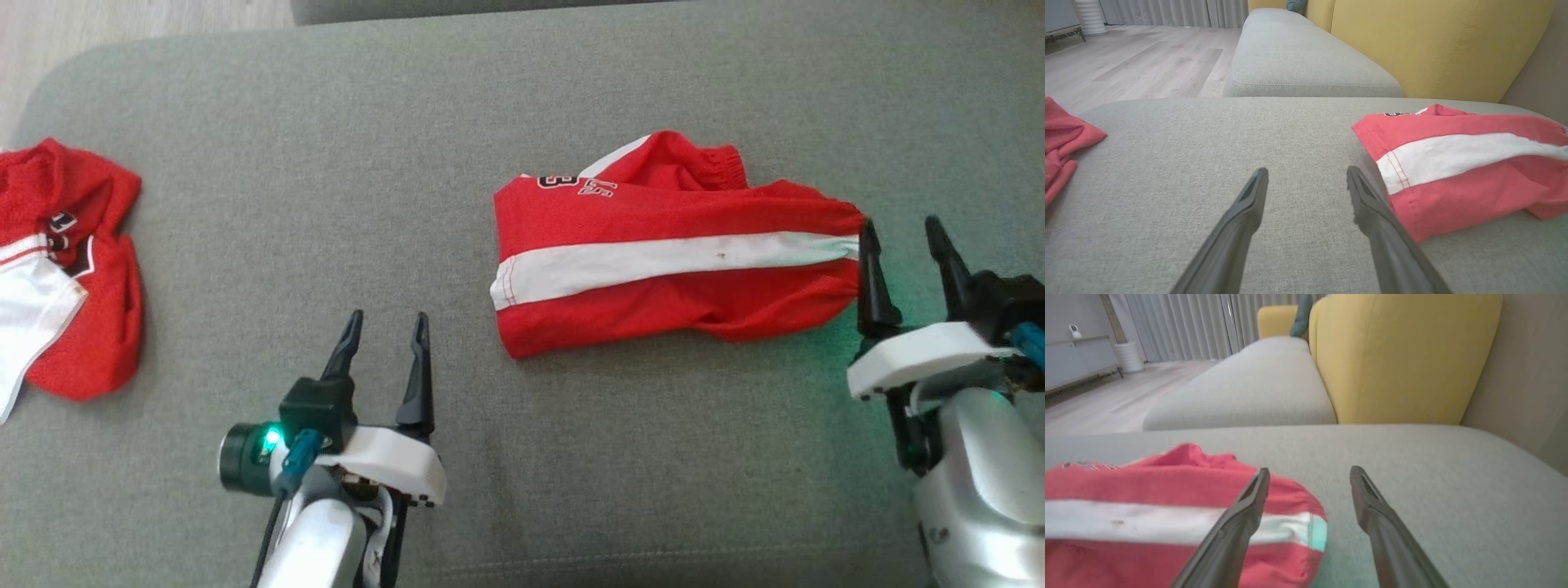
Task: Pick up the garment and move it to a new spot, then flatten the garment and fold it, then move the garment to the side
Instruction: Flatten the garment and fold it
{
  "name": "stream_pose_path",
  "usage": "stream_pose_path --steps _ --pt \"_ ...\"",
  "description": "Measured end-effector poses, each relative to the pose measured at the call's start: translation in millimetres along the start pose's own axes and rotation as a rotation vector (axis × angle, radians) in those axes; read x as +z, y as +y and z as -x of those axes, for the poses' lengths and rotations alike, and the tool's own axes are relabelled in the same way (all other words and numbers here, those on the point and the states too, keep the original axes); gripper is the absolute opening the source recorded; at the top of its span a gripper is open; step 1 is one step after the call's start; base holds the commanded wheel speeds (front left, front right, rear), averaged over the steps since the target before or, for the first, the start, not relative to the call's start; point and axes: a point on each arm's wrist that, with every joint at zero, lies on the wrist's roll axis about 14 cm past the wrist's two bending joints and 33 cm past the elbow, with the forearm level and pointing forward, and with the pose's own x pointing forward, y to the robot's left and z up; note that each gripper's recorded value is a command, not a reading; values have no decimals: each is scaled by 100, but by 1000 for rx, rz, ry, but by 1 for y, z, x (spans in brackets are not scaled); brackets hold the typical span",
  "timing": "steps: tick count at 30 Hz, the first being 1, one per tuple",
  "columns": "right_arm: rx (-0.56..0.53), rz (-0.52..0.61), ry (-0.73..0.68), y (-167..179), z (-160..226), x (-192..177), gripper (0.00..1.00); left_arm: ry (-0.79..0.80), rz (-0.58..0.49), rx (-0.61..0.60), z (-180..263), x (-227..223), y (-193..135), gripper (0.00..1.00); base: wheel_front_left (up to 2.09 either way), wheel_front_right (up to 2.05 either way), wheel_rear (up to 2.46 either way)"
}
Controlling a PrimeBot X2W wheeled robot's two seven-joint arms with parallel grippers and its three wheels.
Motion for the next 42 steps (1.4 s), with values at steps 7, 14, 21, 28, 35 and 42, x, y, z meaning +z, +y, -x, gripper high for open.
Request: stream_pose_path --steps 7,14,21,28,35,42 --pt "37 -34 -120 31 18 29 100 -21 -35 59 6 7 15 100 0 0 0" --pt "40 -44 -106 38 41 20 100 -23 -69 112 22 8 29 100 0 0 0" --pt "58 -57 -90 48 55 13 100 -7 -85 141 42 2 36 100 0 0 0" --pt "89 -57 -76 59 59 9 100 -2 -91 156 52 0 39 100 0 0 0" --pt "103 -60 -54 64 56 1 100 -6 33 100 45 2 27 100 0 0 0" --pt "106 -60 -45 64 39 -1 100 -13 249 -89 4 13 -16 100 0 0 0"
